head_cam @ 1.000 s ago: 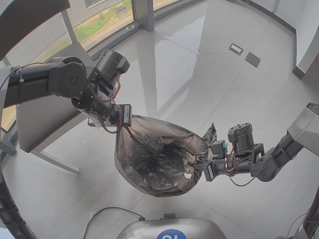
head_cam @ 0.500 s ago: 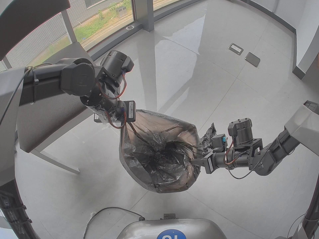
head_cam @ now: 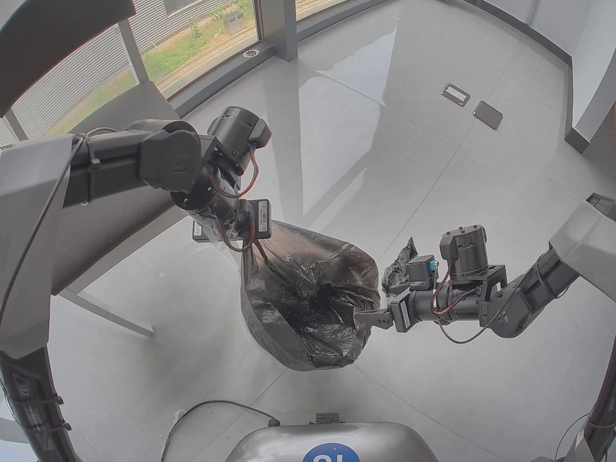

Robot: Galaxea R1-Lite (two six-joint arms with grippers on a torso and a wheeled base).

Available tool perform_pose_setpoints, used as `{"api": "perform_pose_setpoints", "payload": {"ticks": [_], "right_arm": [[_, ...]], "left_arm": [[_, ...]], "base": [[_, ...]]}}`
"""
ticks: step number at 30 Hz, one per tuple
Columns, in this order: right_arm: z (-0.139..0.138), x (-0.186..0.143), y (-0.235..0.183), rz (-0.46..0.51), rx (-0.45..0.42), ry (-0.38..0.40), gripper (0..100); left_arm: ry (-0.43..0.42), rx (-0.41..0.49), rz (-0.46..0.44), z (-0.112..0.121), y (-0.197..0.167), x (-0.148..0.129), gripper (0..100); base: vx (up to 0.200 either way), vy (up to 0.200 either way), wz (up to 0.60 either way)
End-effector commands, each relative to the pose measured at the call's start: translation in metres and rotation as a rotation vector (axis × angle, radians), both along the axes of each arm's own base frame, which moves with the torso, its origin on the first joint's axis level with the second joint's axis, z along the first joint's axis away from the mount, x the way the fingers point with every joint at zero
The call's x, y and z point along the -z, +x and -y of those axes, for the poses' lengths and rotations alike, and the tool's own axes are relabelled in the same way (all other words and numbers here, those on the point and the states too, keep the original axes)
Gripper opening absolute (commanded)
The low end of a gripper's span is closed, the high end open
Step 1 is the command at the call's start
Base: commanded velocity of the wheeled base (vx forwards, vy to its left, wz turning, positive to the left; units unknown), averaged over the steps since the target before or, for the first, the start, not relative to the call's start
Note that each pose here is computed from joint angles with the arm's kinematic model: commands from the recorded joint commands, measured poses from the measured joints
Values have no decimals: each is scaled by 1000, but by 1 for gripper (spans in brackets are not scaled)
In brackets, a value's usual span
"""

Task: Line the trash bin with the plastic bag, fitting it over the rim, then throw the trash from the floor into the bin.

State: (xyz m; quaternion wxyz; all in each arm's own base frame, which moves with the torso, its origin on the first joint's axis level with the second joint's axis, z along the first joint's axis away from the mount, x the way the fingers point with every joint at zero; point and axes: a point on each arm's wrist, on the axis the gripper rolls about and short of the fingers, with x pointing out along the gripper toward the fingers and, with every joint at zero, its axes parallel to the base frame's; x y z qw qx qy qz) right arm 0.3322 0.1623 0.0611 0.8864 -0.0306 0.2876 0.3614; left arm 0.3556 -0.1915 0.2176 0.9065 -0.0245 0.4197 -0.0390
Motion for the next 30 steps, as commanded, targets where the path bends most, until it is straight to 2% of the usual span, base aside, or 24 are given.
{"api": "perform_pose_setpoints", "payload": {"ticks": [1, 5, 10, 17, 23, 30], "right_arm": [[-1, -11, -4, 28, -9, 11, 100], [-1, -16, -5, 44, -13, 14, 100], [-3, -20, -6, 52, -19, 18, 100], [-6, -21, -9, 59, -31, 16, 100], [-6, -21, -8, 59, -32, 17, 100], [-9, -19, -9, 56, -39, 15, 100]], "left_arm": [[24, -30, -19, -10, 5, 6, 0], [47, -58, -14, -19, 9, 6, 0], [117, -72, -26, -34, 11, 13, 0], [141, -79, -34, -39, 12, 16, 0], [176, -97, -59, -57, 11, 20, 0], [219, -100, -67, -60, 9, 23, 0]], "base": [[0, 0, 0], [0, 0, 0], [0, 0, 0], [0, 0, 0], [0, 0, 0], [0, 0, 0]]}}
